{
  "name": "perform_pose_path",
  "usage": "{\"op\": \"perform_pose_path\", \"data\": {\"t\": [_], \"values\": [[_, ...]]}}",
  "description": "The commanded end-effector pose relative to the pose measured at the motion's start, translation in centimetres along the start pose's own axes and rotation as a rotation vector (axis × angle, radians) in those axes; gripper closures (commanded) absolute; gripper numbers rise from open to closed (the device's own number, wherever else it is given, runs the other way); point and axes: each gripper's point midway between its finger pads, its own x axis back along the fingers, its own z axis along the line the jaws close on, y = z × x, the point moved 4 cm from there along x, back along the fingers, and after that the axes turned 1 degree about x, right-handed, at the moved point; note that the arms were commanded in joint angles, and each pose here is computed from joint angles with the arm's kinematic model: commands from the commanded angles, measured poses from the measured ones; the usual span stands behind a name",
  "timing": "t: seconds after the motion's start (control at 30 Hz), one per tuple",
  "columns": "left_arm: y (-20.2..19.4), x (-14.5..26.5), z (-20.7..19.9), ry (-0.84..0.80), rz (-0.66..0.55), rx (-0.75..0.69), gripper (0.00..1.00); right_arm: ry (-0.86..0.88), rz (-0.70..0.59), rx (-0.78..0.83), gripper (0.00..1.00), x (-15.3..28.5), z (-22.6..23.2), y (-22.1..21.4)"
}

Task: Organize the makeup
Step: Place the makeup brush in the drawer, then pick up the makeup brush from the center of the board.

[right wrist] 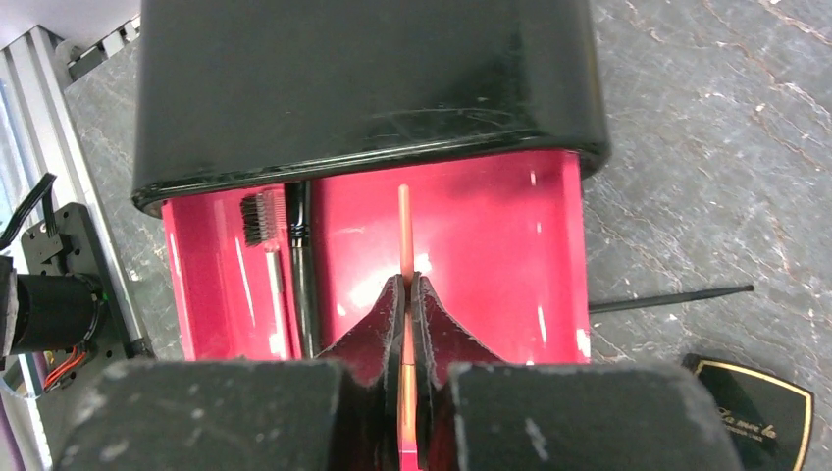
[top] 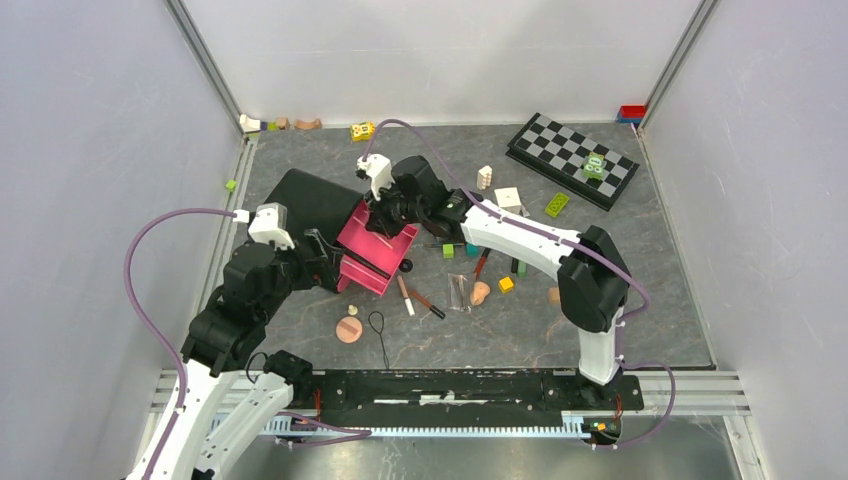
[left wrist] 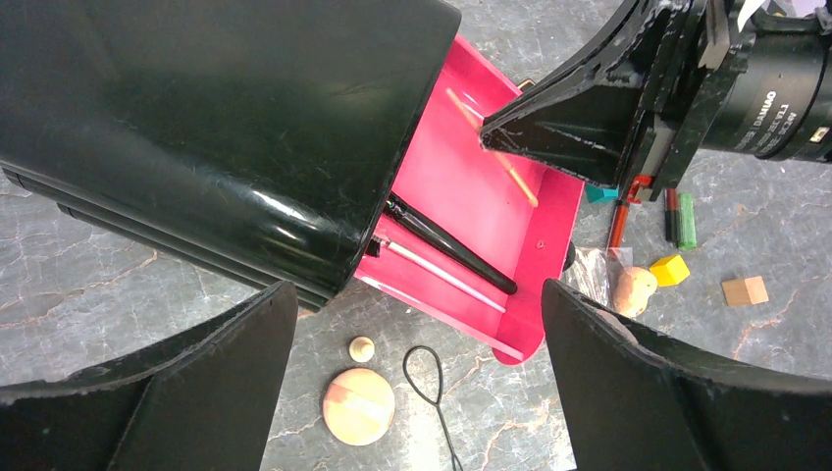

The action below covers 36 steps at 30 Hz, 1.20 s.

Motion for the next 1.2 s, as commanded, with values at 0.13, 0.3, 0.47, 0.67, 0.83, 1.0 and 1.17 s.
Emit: {"op": "perform_pose_path", "data": {"t": [0.13,0.3,0.47,0.67,0.83,1.0,1.17], "values": [[0.8,-0.1,-0.3,-0.018,-0.041,-0.007,0.0,0.04,-0.065,0.05,0.84,0.1,0.9,2.6],[0.8,-0.1,-0.3,-0.022,-0.04,-0.009,0.0,0.002,-0.078,0.065,0.76,1.0,0.7,3.4],[0.9,-0.1,-0.3,-0.022,-0.042,-0.008,0.0,-0.042,-0.088,0.073,0.73,2.1,0.3,4.0],[0.8,-0.1,-0.3,-0.023,-0.041,-0.008,0.0,-0.189,-0.12,0.033,0.73,3.7,-2.0,5.3],[0.8,-0.1,-0.4,-0.023,-0.041,-0.009,0.0,-0.292,-0.183,-0.075,0.72,5.3,-4.6,6.2],[0.8,-0.1,-0.4,-0.024,-0.04,-0.009,0.0,-0.419,-0.215,-0.299,0.68,6.3,-9.8,4.8],[0.9,0.1,-0.4,-0.026,-0.048,-0.006,0.0,-0.379,-0.087,-0.434,0.68,3.0,-13.1,1.6]]}}
